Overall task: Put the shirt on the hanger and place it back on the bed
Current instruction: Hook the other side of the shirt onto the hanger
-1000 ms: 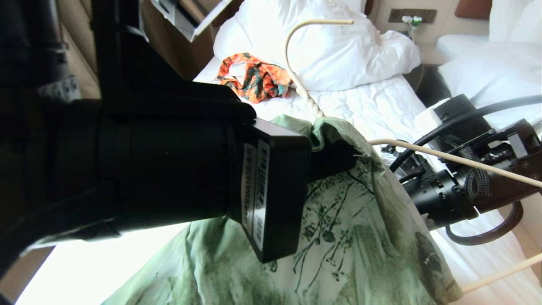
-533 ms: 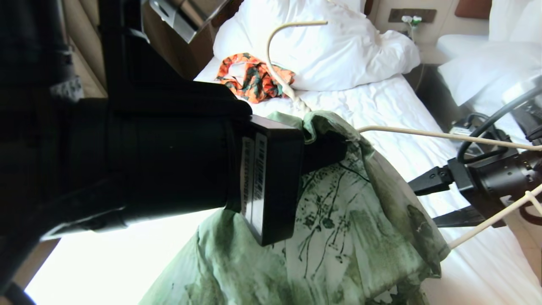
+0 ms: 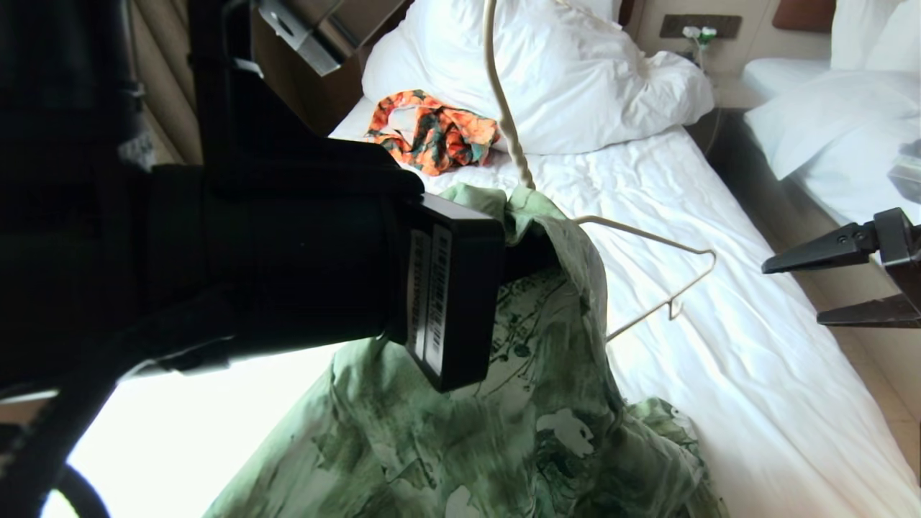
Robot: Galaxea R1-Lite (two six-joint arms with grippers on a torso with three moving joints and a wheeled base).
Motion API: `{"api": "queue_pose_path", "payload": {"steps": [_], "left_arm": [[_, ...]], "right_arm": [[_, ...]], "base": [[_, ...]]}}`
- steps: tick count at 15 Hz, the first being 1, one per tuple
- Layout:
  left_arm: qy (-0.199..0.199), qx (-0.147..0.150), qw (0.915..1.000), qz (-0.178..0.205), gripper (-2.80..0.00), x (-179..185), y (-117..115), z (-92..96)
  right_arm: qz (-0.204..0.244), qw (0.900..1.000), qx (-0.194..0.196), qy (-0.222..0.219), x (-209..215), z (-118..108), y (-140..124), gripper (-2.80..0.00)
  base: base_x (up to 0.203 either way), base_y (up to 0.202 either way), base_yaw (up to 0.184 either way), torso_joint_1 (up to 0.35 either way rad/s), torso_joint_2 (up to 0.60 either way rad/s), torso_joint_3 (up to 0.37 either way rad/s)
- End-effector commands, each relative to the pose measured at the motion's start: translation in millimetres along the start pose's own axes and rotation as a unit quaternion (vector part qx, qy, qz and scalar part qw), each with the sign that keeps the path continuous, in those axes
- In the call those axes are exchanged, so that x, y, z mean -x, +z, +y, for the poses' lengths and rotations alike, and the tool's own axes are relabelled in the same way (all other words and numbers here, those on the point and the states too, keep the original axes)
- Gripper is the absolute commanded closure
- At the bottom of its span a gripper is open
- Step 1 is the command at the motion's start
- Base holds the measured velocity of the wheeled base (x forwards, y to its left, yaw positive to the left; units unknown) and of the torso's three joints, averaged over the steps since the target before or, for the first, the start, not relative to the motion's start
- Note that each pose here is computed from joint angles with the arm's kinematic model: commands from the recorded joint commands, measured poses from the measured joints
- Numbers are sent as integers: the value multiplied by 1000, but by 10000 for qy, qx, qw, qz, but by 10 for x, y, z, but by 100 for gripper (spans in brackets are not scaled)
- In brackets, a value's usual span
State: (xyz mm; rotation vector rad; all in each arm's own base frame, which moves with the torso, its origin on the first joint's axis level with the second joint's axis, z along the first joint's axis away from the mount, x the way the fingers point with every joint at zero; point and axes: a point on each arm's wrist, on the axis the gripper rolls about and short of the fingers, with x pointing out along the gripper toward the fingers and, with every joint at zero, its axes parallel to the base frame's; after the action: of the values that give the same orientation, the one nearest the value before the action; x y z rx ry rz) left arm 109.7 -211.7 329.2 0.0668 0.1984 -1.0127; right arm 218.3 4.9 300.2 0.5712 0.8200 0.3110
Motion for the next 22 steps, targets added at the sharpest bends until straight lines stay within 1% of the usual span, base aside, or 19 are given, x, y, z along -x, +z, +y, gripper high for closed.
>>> {"api": "queue_pose_path", "payload": {"steps": [1, 4, 6, 7, 9, 10, 11, 12, 13, 15, 18, 20, 22], "left_arm": [[3, 6, 10000, -25, 0, 24, 7, 1], [18, 17, 10000, -57, 0, 76, 10, 7], [137, 17, 9999, -67, 0, 111, -2, 13], [135, 18, 9999, -87, 0, 134, 1, 13], [127, 31, 9997, -198, 0, 224, 34, 20], [122, 42, 9994, -323, 0, 333, 71, 27], [120, 53, 9989, -443, 0, 453, 105, 35], [125, 61, 9986, -519, 0, 569, 126, 45], [131, 65, 9983, -556, 0, 673, 135, 54], [168, 71, 9979, -620, 0, 905, 143, 85], [177, 97, 9964, -818, 0, 1200, 160, 114], [149, 114, 9955, -926, 0, 1336, 158, 121], [123, 163, 9947, -1007, 0, 1400, 156, 123]], "right_arm": [[-46, 10000, -42, -17, 10, -13, 40, -280], [-68, 10000, -52, -28, -21, -17, 100, -280], [-294, 9996, -26, -25, 61, -8, 172, -280], [-449, 9990, 11, -13, 112, -10, 226, 0], [-606, 9981, 85, 37, 120, -41, 374, 0], [-615, 9978, 104, 207, 115, -82, 468, 0], [-618, 9971, 249, 355, 128, -126, 521, 0], [-611, 9966, 420, 359, 123, -142, 530, 0], [-606, 9963, 500, 358, 128, -145, 521, 0], [-632, 9955, 582, 408, 200, -84, 464, 0], [-308, 9957, 692, 532, 156, 64, 352, 0], [-71, 9955, 738, 588, 105, 144, 282, 0], [280, 9949, 801, 550, -7, 258, 177, 0]], "base": [[0, 0, 0, 0, 0, 0], [0, 0, 0, 0, 0, 0], [0, 0, 0, 0, 0, 0], [0, 0, 0, 0, 0, 0], [0, 0, 0, 0, 0, 0], [0, 0, 0, 0, 0, 0], [0, 0, 0, 0, 0, 0], [0, 0, 0, 0, 0, 0], [0, 0, 0, 0, 0, 0], [0, 0, 0, 0, 0, 0], [0, 0, 0, 0, 0, 0], [0, 0, 0, 0, 0, 0], [0, 0, 0, 0, 0, 0]]}}
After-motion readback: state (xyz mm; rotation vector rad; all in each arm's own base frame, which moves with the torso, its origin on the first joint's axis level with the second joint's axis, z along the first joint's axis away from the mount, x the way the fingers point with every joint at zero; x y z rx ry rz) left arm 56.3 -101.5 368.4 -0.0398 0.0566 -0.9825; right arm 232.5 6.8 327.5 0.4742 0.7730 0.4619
